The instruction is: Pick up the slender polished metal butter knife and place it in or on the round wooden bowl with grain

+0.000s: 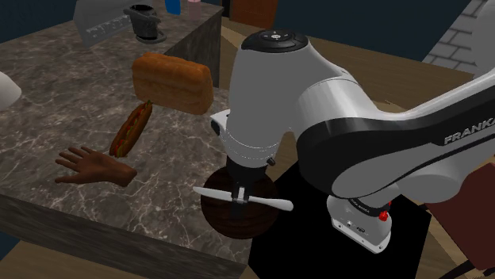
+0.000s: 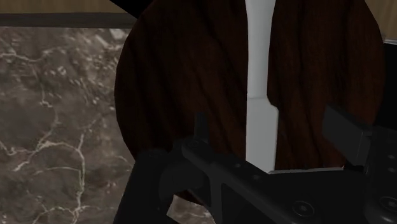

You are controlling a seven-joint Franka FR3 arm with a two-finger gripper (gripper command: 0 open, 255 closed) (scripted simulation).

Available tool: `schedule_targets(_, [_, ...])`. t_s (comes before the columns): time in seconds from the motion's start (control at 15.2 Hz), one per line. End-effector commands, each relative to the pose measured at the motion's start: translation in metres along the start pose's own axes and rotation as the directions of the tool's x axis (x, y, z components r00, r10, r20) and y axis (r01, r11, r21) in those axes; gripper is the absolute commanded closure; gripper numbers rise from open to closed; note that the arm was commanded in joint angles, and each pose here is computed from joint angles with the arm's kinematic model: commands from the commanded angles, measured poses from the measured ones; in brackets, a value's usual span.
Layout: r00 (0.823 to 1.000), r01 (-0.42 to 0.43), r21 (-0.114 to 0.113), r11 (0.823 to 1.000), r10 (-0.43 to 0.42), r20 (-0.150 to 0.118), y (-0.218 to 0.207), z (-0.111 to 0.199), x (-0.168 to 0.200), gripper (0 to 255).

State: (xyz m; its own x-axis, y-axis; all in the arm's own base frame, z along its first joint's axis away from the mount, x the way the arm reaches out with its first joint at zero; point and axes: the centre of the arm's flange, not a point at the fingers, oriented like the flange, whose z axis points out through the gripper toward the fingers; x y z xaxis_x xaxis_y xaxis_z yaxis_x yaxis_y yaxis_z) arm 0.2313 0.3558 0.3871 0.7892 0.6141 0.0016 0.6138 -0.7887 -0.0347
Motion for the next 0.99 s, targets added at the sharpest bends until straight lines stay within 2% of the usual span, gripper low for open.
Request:
schedule_targets(0.0, [1.0, 0.0, 0.0, 1.0, 0.0, 0.0, 0.0, 0.0, 0.0, 0])
schedule_targets(0.13, [1.0, 0.0, 0.0, 1.0, 0.0, 0.0, 0.0, 0.0, 0.0, 0])
schedule_targets(0.4, [1.0, 0.0, 0.0, 1.0, 0.0, 0.0, 0.0, -0.05, 0.0, 0])
schedule_targets(0.92, [1.0, 0.0, 0.0, 1.0, 0.0, 0.0, 0.0, -0.05, 0.0, 0])
